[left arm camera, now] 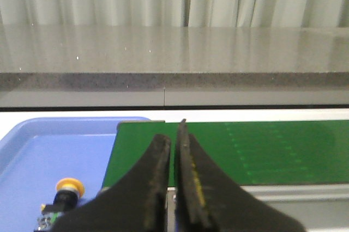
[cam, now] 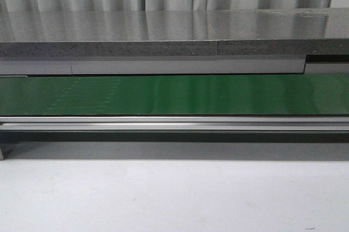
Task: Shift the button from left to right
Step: 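Move the left gripper over the blue tray toward the yellow-capped button, then lower the left gripper and grasp the yellow-capped push button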
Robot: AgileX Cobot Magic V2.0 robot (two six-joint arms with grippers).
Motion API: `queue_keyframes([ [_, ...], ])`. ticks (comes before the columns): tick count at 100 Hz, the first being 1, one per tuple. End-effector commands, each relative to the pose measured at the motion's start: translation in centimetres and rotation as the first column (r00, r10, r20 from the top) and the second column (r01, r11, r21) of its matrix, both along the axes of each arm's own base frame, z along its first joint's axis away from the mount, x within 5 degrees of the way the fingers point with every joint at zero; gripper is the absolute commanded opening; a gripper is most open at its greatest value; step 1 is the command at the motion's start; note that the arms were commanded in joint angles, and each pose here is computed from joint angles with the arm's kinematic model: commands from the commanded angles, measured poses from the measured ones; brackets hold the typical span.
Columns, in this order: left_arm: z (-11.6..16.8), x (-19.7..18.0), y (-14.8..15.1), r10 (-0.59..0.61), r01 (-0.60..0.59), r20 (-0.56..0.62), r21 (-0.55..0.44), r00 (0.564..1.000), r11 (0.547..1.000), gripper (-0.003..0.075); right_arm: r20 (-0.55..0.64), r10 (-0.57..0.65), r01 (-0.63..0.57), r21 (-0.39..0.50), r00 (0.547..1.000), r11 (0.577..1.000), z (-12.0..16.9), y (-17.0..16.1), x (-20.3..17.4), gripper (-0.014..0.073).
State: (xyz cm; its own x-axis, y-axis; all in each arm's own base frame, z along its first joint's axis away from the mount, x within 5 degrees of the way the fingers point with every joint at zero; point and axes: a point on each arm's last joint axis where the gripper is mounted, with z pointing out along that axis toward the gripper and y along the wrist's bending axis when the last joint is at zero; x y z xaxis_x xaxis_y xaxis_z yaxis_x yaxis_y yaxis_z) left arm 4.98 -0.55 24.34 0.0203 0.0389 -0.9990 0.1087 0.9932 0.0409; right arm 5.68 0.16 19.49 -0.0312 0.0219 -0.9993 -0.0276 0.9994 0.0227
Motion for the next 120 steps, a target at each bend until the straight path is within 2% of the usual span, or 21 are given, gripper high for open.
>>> queue_keyframes([
  [1, 4.1, -0.1, 0.0, -0.006, 0.008, 0.086, -0.026, 0.996, 1.000, 0.0005, 0.095, -0.005, 0.006, -0.009, 0.995, 1.000, 0.8, 0.0, -0.1, -0.0068],
  [11, 7.3, 0.2, -0.1, -0.006, 0.007, 0.057, -0.019, 0.998, 1.000, 0.0005, 0.095, -0.005, 0.006, -0.009, 0.995, 1.000, 0.8, 0.0, -0.1, -0.0068],
  [25, 10.5, 1.3, -0.2, -0.006, 0.006, -0.118, 0.002, 0.993, 1.000, 0.0005, 0.095, -0.005, 0.006, -0.009, 0.995, 1.000, 0.8, 0.0, -0.1, -0.0068],
  [36, 11.8, 2.6, -0.3, 0.001, 0.007, -0.298, 0.028, 0.955, 1.000, 0.0005, 0.095, -0.005, 0.006, -0.009, 0.995, 1.000, 0.8, 0.0, -0.1, -0.0068],
  [46, 12.7, 3.9, -0.4, 0.012, 0.008, -0.403, 0.048, 0.915, 0.999, 0.0005, 0.095, -0.005, 0.006, -0.009, 0.995, 1.000, 0.8, 0.0, -0.1, -0.0068],
  [72, 12.0, 7.0, -0.8, 0.019, 0.015, -0.522, 0.062, 0.853, 0.998, 0.0005, 0.095, -0.005, 0.006, -0.009, 0.995, 1.000, 0.8, 0.0, -0.1, -0.0068],
  [120, 10.1, 10.3, -1.1, 0.028, 0.025, -0.635, 0.075, 0.772, 0.997, 0.0006, 0.095, -0.005, 0.006, -0.009, 0.995, 1.000, 0.8, 0.0, -0.1, -0.0068],
])
